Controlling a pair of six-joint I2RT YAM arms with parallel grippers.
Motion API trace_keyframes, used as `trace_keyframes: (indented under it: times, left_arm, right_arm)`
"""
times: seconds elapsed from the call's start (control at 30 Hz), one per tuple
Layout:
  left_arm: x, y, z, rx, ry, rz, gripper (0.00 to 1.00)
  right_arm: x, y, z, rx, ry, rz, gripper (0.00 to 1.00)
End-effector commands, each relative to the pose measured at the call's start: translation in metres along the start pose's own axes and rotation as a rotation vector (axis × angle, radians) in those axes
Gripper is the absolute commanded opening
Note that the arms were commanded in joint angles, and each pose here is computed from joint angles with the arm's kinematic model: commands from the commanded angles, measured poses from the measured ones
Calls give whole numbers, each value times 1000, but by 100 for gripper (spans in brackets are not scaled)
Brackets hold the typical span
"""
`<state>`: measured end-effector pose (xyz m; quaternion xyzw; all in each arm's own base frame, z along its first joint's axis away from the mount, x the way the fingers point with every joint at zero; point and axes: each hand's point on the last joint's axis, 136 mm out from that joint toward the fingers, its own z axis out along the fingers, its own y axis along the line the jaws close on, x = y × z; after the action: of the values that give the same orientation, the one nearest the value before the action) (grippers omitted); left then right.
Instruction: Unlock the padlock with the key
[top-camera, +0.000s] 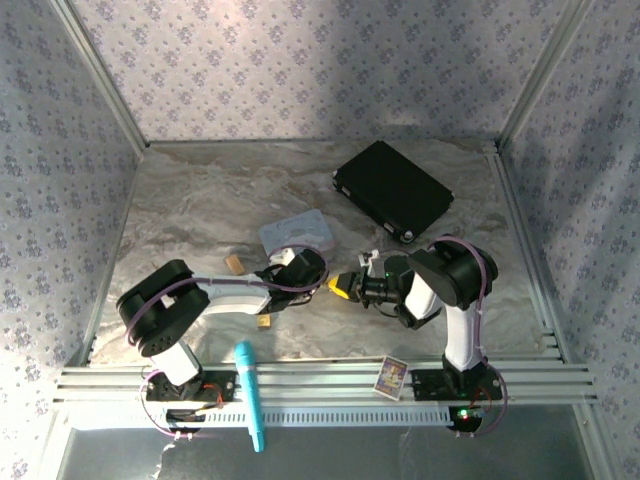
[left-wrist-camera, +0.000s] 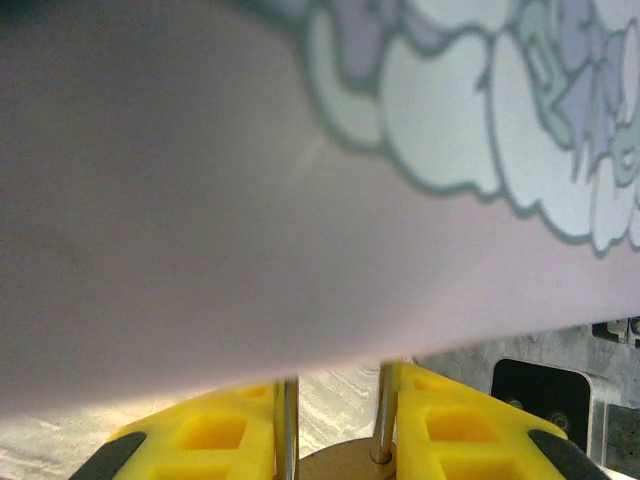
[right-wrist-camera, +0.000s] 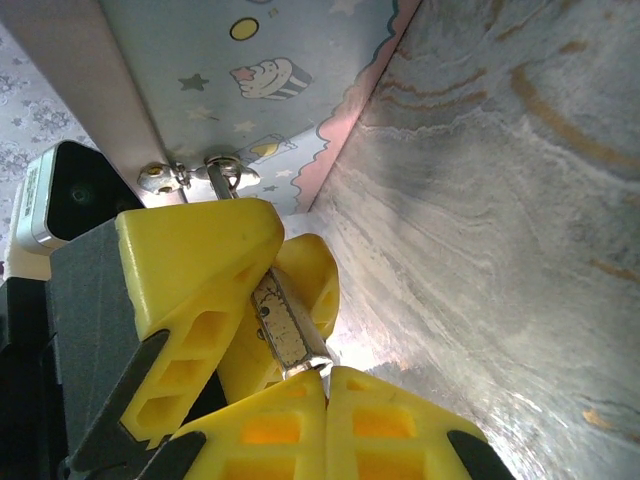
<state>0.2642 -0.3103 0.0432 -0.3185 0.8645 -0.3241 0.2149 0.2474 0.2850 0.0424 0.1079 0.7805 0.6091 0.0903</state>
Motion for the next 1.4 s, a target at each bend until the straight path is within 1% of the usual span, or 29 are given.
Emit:
trace_keyframes:
  times: [0.0, 0.13, 0.2, 0.27, 0.33, 0.43, 0.53, 0.67, 0.8, 0.9, 0.97, 1.0, 1.03, 1.07, 1.17, 1.23, 1.27, 1.33, 1.37]
  left_arm:
    - [52, 4, -6, -14, 219, -6, 12]
    - [51, 3, -7, -11, 218, -8, 12]
    - [52, 3, -8, -10, 219, -11, 12]
    - [52, 2, -9, -6, 219, -12, 12]
    - [50, 3, -11, -6, 209, -12, 12]
    - [43, 9, -14, -20, 179, -6, 12]
    - [38, 15, -16, -33, 157, -2, 12]
    - [35, 21, -12, -43, 143, 1, 12]
    - [31, 31, -7, -71, 128, -3, 8]
    - [28, 35, -7, -84, 113, 5, 8]
    - [27, 37, -8, -88, 108, 8, 8]
    - [27, 37, -9, -88, 105, 11, 8]
    - [26, 37, -9, -85, 102, 15, 6]
    - [25, 38, -10, -91, 98, 22, 6]
    - [23, 41, -11, -97, 90, 24, 5]
    - [23, 41, -12, -96, 88, 22, 3]
    - [22, 42, -12, -96, 88, 22, 3]
    - [22, 41, -12, -92, 88, 19, 3]
    - [23, 40, -13, -86, 89, 17, 3]
  right_arm:
    - [-6, -34, 6, 155, -54, 44, 0]
    - [-1, -35, 6, 217, -45, -27, 0]
    - [2, -34, 8, 222, -32, -29, 0]
    - [0, -35, 8, 220, -32, -21, 2]
    - [-1, -38, 5, 226, -35, -26, 6]
    - [-1, -40, 2, 244, -31, -48, 15]
    - [3, -43, 0, 268, -16, -74, 17]
    - [5, -41, -2, 280, -3, -98, 24]
    - [5, -41, -6, 308, -5, -117, 24]
    - [7, -43, -9, 325, -1, -126, 25]
    - [8, -42, -13, 333, -3, -144, 33]
    - [7, -40, -16, 339, -3, -174, 41]
    - [7, -41, -19, 361, -3, -199, 46]
    - [7, -42, -22, 401, 3, -247, 49]
    - [8, -41, -31, 534, 40, -429, 48]
    - [9, -39, -35, 591, 72, -535, 46]
    - [10, -37, -35, 599, 89, -579, 45]
    - [11, -35, -35, 595, 109, -627, 38]
    - [11, -35, -34, 590, 121, -655, 37]
